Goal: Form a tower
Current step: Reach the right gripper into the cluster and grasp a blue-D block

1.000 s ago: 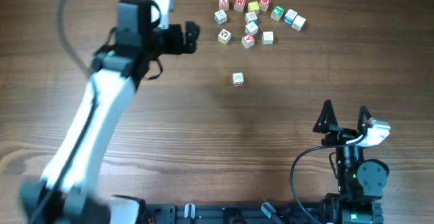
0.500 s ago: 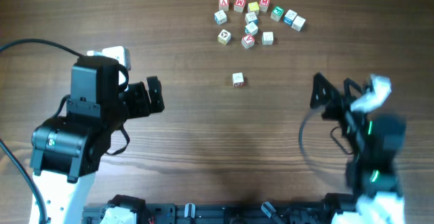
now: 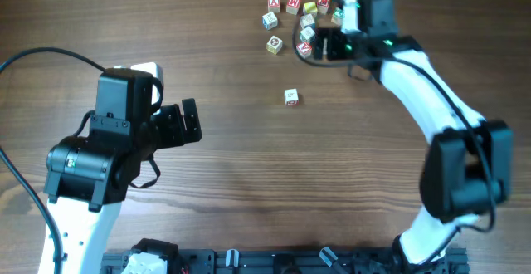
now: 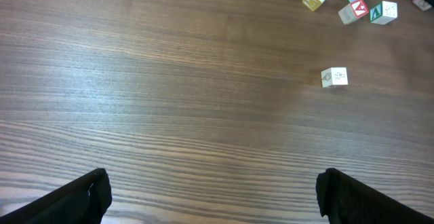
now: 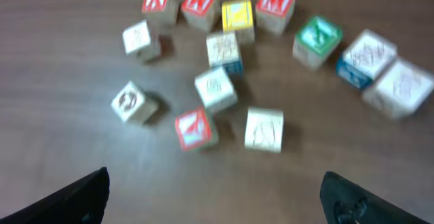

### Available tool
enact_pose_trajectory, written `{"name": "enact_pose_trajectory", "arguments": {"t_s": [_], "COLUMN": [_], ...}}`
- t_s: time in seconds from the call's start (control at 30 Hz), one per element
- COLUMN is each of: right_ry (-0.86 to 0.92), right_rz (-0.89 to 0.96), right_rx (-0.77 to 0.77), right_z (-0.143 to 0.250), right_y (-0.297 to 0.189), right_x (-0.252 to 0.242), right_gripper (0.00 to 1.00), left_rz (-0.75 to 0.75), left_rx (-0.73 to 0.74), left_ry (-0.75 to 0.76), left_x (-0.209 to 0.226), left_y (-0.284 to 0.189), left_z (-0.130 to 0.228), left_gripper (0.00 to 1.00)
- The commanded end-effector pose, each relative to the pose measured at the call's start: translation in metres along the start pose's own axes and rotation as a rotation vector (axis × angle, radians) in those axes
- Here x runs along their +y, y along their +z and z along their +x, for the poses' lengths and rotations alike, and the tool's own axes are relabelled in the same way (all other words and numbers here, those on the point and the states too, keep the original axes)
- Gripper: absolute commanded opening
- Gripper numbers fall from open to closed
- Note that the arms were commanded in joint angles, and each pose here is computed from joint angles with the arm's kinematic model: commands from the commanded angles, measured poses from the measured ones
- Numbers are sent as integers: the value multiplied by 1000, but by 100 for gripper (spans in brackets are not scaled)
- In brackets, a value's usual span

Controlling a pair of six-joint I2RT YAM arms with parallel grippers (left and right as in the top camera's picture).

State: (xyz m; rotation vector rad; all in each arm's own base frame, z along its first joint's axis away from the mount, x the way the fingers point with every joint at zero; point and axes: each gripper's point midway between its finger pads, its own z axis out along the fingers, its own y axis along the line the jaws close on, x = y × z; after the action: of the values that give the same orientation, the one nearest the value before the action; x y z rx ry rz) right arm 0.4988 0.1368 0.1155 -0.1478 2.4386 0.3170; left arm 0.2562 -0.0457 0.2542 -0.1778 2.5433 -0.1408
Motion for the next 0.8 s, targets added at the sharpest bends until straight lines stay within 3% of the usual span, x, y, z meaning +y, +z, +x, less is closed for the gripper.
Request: {"name": "enact_pose_trajectory", "arguments": {"t_s": [0.0, 0.13, 0.27, 0.53, 0.63, 0.77], "right_ry": [-15, -14, -10, -4, -3, -1], "right_rz": [128, 144, 166, 177, 179, 169], "right_rx": [5, 43, 81, 100, 120, 132], "right_z": [-8, 5, 23, 31, 23, -10], "right_y": [37, 76, 95, 103, 94, 42], "right_x": [-27, -37, -47, -56, -54, -35], "right_gripper": [99, 99, 85, 27, 14, 7], "left_rz": [-15, -15, -15, -15, -15, -15], "left_rx": [2, 2, 2, 2, 2, 2], "left_ry": [-8, -8, -8, -8, -8, -8], "left_x": [3, 3, 3, 3, 3, 3], "left_y": [2, 2, 2, 2, 2, 2], "left_z": [1, 1, 1, 1, 1, 1], "left_gripper": [100, 100, 100, 100, 100, 100]}}
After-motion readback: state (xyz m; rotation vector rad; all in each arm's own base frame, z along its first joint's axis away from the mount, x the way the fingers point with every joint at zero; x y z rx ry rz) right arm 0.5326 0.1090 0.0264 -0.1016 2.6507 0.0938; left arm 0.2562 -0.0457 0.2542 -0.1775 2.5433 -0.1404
